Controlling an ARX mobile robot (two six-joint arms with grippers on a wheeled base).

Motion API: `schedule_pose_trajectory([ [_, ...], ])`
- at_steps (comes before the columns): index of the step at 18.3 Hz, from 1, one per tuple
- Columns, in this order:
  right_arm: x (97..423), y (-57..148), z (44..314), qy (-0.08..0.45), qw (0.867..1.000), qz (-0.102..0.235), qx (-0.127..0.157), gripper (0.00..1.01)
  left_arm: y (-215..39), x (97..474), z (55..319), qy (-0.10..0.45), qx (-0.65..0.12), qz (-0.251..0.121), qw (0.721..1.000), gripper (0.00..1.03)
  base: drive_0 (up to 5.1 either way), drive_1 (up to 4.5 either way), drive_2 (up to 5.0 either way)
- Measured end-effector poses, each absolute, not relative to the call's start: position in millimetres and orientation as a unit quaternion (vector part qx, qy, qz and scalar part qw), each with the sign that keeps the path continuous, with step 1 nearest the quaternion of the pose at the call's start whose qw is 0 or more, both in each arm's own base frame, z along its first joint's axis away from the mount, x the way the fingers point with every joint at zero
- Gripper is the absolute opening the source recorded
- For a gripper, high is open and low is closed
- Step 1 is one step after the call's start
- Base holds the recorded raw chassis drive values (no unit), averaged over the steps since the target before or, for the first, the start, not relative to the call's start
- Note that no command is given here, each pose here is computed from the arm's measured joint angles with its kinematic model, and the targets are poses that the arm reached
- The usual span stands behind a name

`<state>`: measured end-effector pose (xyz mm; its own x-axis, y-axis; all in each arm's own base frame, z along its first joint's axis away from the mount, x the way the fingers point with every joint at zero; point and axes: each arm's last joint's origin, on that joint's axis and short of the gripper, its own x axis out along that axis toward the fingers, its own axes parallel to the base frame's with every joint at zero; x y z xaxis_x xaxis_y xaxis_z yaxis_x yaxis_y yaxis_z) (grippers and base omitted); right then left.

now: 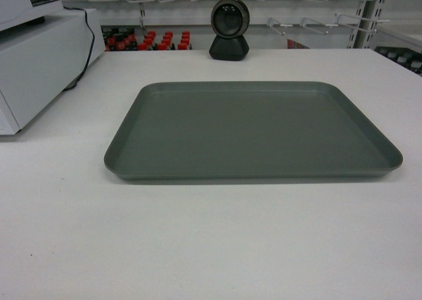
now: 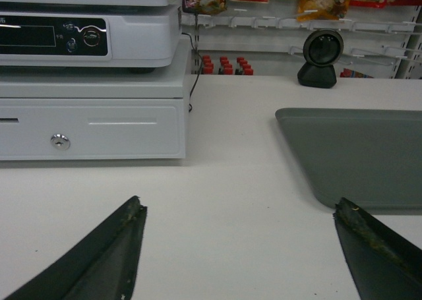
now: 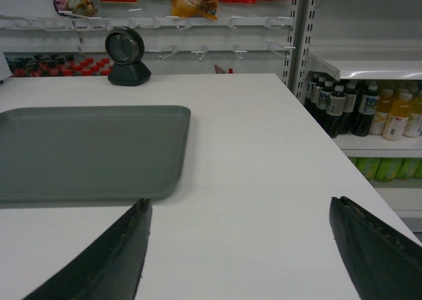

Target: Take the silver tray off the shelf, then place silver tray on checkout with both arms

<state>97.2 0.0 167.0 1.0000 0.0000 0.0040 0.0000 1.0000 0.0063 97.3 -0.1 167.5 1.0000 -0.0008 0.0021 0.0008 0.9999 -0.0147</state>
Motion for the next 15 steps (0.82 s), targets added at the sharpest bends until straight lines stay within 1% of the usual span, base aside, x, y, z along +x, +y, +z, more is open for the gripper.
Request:
schedule_pose_trajectory([
  [1,97.2,0.0,167.0,-0.002,1.0,0.0,0.003,0.93,-0.1,97.3,167.5,-0.001,-0.007,0.0,1.0,0.98,0.0,0.0,0.0],
  [2,97.2,0.0,167.0,-0.002,1.0,0.0,0.003,1.0,-0.1,97.3,167.5,-0.001,-0.007,0.0,1.0,1.0,0.0,0.0,0.0],
  [3,97.2,0.0,167.0,-0.002,1.0,0.0,0.003,0.99,-0.1,97.3,167.5,-0.001,-0.007,0.0,1.0,0.98,0.0,0.0,0.0],
  [4,97.2,0.0,167.0,-0.002,1.0,0.0,0.003,0.99,-0.1,97.3,167.5,-0.001,-0.007,0.0,1.0,0.97,0.0,0.0,0.0],
  [6,97.2,0.0,167.0,-0.002,1.0,0.0,0.003,0.97,-0.1,97.3,167.5,-0.001,-0.007,0.0,1.0,0.98,0.0,0.0,0.0],
  [13,97.2,0.0,167.0,-0.002,1.0,0.0,0.003,0.98,-0.1,97.3,167.5,-0.001,-0.007,0.0,1.0,0.98,0.0,0.0,0.0],
  [14,97.2,0.0,167.0,-0.002,1.0,0.0,0.003,0.98,-0.1,97.3,167.5,-0.001,-0.007,0.0,1.0,0.98,0.0,-0.87,0.9],
  [15,97.2,0.0,167.0,-0.002,1.0,0.0,0.003,0.98,-0.1,97.3,167.5,-0.001,-0.007,0.0,1.0,0.98,0.0,-3.65,3.7],
])
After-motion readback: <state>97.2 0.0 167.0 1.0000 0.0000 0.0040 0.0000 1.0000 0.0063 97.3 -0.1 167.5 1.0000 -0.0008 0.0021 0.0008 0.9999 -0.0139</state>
